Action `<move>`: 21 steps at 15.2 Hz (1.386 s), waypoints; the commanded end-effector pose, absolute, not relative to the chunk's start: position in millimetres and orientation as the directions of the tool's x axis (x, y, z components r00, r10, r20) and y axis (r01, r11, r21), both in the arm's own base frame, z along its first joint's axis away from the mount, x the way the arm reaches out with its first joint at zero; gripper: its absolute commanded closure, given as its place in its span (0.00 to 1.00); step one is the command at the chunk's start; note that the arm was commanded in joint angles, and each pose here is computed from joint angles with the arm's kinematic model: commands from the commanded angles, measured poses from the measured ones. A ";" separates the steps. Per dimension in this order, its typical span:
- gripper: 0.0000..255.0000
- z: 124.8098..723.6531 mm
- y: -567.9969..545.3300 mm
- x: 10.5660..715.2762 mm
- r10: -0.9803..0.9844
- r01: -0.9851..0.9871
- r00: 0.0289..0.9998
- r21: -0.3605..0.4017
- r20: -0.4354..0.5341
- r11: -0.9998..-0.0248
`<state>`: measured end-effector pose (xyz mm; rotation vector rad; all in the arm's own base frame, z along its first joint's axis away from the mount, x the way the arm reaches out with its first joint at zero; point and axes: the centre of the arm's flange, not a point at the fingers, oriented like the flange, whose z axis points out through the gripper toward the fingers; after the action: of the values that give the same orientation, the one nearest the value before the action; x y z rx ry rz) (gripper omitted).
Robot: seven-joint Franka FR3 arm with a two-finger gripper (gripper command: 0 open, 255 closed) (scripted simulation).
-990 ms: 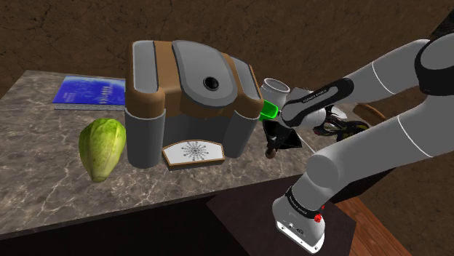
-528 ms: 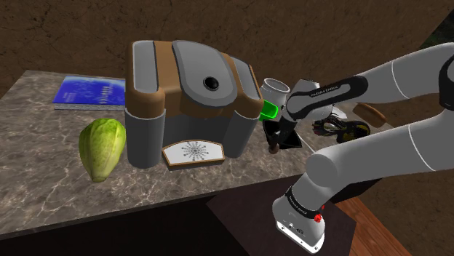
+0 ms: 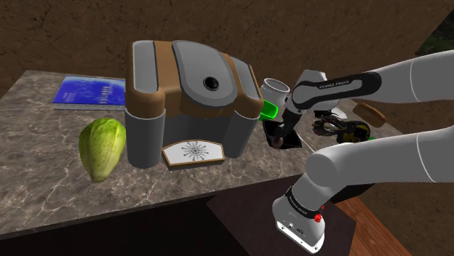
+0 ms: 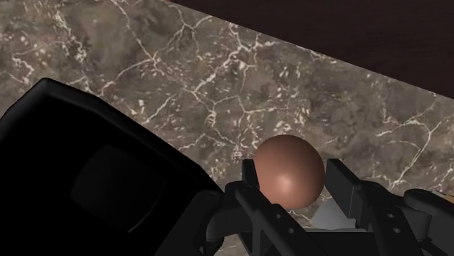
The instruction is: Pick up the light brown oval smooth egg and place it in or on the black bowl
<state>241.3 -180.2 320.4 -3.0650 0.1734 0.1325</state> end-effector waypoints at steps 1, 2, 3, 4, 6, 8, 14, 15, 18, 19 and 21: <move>1.00 330.8 -180.8 240.3 -0.109 -0.115 0.990 -0.064 -0.091 -0.991; 1.00 336.1 -180.8 240.3 -0.109 -0.115 0.990 -0.064 -0.091 -0.991; 1.00 341.4 -180.8 240.3 -0.109 -0.115 0.990 -0.064 -0.091 -0.991; 1.00 346.7 -180.8 240.3 -0.109 -0.115 0.990 -0.064 -0.091 -0.991; 1.00 357.2 -180.8 240.3 -0.109 -0.115 0.990 -0.064 -0.091 -0.991; 1.00 360.7 -193.6 243.5 -0.109 -0.115 0.990 -0.064 -0.091 -0.991; 1.00 363.3 -270.4 262.4 -0.109 -0.115 0.990 -0.064 -0.091 -0.991; 1.00 363.7 -283.2 265.6 -0.109 -0.115 0.990 -0.064 -0.091 -0.991; 1.00 365.0 -321.6 275.1 -0.109 -0.115 0.990 -0.064 -0.091 -0.991; 1.00 365.5 -334.4 278.2 -0.109 -0.115 0.990 -0.064 -0.091 -0.991; 1.00 366.5 -363.6 285.4 -0.109 -0.115 0.990 -0.064 -0.091 -0.991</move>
<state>281.1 -349.2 365.0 -3.0639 0.1759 0.1332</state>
